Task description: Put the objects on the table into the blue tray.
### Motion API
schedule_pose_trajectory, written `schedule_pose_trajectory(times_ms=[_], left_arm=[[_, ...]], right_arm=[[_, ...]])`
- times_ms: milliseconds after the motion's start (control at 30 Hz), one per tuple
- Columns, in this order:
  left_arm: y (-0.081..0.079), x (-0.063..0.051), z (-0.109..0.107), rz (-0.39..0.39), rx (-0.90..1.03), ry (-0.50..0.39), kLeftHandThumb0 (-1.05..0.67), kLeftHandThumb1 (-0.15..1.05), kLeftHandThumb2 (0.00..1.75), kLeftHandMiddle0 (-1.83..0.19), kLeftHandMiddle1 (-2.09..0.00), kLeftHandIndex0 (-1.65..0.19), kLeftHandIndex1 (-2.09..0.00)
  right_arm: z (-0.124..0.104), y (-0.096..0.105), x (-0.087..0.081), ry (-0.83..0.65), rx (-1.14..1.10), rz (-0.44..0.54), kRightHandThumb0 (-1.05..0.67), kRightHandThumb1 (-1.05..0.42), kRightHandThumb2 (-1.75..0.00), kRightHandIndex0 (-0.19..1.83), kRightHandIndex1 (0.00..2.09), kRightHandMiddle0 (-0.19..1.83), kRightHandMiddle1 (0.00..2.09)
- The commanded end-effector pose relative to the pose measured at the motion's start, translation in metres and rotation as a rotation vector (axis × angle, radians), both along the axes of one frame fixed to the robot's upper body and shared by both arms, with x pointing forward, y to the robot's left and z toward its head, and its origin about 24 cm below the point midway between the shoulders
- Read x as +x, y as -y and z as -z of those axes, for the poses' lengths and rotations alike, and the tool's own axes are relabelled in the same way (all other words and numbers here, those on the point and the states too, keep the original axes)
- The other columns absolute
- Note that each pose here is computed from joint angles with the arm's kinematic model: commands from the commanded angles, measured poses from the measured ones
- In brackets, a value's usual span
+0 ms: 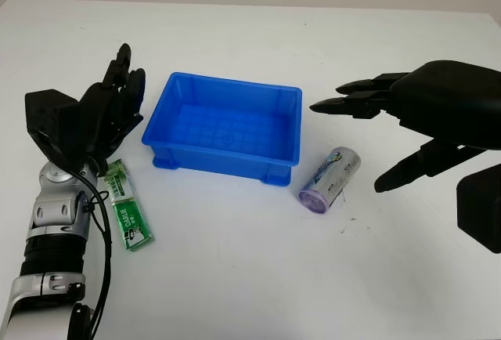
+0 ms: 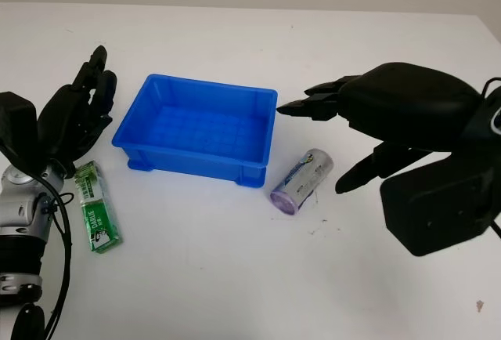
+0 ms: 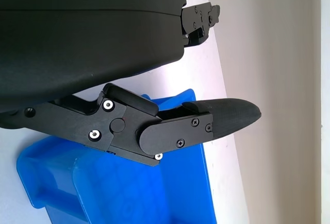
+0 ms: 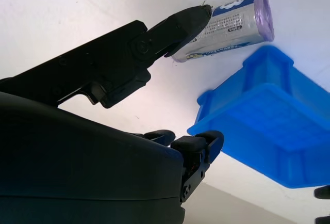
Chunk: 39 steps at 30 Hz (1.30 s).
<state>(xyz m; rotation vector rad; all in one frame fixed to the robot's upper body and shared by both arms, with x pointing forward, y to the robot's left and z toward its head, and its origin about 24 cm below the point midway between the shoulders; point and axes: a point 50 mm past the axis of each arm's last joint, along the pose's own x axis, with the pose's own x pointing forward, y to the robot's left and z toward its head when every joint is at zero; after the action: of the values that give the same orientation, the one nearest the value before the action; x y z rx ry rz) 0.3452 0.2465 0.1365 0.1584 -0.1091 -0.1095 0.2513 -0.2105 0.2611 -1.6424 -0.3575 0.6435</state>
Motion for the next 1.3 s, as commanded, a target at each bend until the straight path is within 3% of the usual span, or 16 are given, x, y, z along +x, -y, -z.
schedule_pose_trajectory(times_ms=[0,167,800,1033,1100,1200,1233,1267], left_arm=[[0.0,0.0,-0.007,0.004,0.019,0.018,-0.75,1.05,0.63,0.19,0.0,0.19,0.0],[-0.001,-0.001,-0.007,0.0,0.01,0.022,-0.74,1.05,0.63,0.19,0.0,0.19,0.0],[-0.004,-0.004,-0.007,-0.002,-0.005,0.029,-0.74,1.05,0.62,0.19,0.0,0.19,0.0],[-0.002,-0.003,-0.006,-0.001,-0.002,0.022,-0.74,1.05,0.62,0.19,0.0,0.19,0.0],[-0.003,-0.003,-0.006,-0.002,-0.005,0.023,-0.74,1.05,0.62,0.19,0.0,0.19,0.0],[-0.003,-0.004,-0.006,0.001,-0.01,0.027,-0.74,1.05,0.61,0.19,0.0,0.19,0.0],[-0.004,-0.005,-0.006,0.003,-0.011,0.029,-0.73,1.05,0.61,0.19,0.0,0.19,0.0],[-0.004,-0.005,-0.006,0.001,-0.015,0.03,-0.74,1.05,0.61,0.19,0.0,0.19,0.0]], right_arm=[[0.001,-0.002,-0.003,0.011,-0.008,-0.027,-0.55,-0.78,-0.06,0.4,0.11,0.46,0.08],[0.011,-0.004,-0.001,0.027,-0.013,-0.068,-0.58,-0.78,-0.05,0.43,0.1,0.5,0.08],[0.058,-0.009,0.009,-0.096,-0.07,-0.062,-0.6,-0.8,-0.06,0.43,0.07,0.48,0.05],[0.083,-0.012,0.013,-0.158,0.014,-0.084,-0.5,-0.81,-0.06,0.42,0.06,0.46,0.05],[0.093,-0.013,0.014,-0.163,0.023,-0.089,-0.39,-0.82,-0.06,0.45,0.08,0.48,0.06],[0.102,-0.013,0.017,-0.111,-0.002,-0.126,-0.26,-0.86,-0.07,0.7,0.21,0.66,0.15],[0.104,-0.013,0.018,-0.096,-0.008,-0.135,-0.26,-0.88,-0.06,0.74,0.32,0.67,0.29],[0.105,-0.012,0.018,-0.089,-0.01,-0.139,-0.27,-0.9,-0.06,0.73,0.51,0.61,0.58]])
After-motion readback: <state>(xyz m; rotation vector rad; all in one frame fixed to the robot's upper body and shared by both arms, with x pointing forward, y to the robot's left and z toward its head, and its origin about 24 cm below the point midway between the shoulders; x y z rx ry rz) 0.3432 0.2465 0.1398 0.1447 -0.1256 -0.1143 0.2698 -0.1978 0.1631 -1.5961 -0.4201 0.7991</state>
